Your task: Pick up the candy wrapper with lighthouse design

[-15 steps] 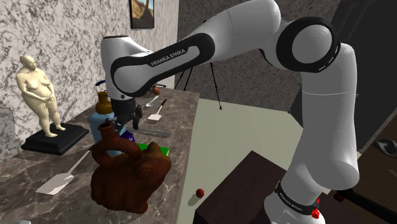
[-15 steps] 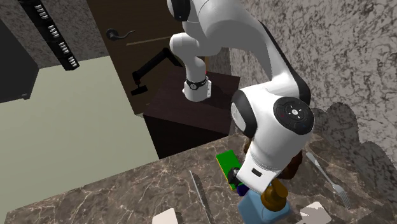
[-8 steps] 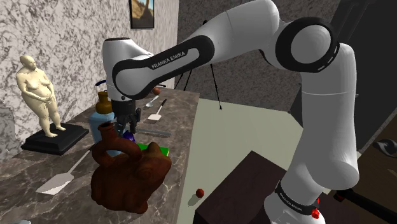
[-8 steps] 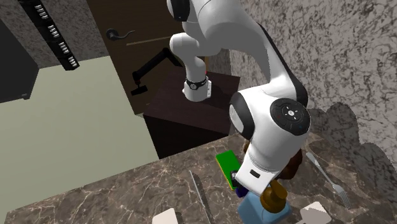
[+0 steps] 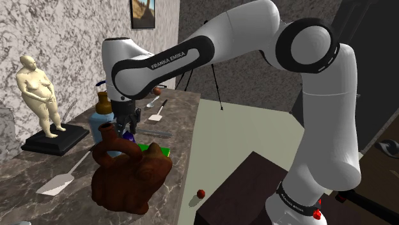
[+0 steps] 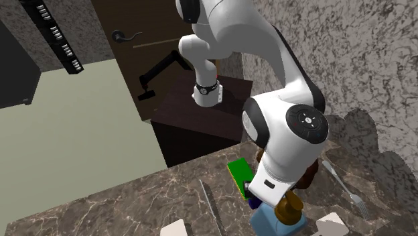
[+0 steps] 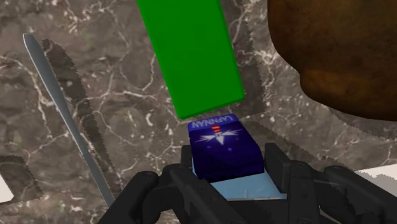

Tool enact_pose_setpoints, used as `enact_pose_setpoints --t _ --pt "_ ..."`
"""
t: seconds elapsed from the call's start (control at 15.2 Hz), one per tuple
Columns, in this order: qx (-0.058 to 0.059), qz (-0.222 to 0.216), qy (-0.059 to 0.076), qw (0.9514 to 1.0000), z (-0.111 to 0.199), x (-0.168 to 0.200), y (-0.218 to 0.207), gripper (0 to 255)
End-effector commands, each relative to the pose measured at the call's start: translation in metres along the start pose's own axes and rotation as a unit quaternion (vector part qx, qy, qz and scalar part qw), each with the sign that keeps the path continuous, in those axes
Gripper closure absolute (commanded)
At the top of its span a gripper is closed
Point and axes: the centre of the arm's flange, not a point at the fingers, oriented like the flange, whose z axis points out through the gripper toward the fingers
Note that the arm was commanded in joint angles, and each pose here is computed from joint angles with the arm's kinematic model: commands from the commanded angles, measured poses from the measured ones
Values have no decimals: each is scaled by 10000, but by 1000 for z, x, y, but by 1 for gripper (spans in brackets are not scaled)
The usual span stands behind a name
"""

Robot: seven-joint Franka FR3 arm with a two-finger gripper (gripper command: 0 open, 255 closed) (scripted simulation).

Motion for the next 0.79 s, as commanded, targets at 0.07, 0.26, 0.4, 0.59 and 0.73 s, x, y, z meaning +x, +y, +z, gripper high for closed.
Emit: enact_pose_setpoints --t 0.07,0.26,0.4,0.59,0.73 --pt "-2 -9 -110 9999 -1 -5 -2 255" --pt "-2 -9 -110 9999 -17 -5 -2 255" --pt "-2 -9 -110 9999 -27 -4 -2 255" --pt "-2 -9 -110 9999 -43 -4 -2 255" --pt "-2 -9 -110 9999 -54 -4 -2 255"
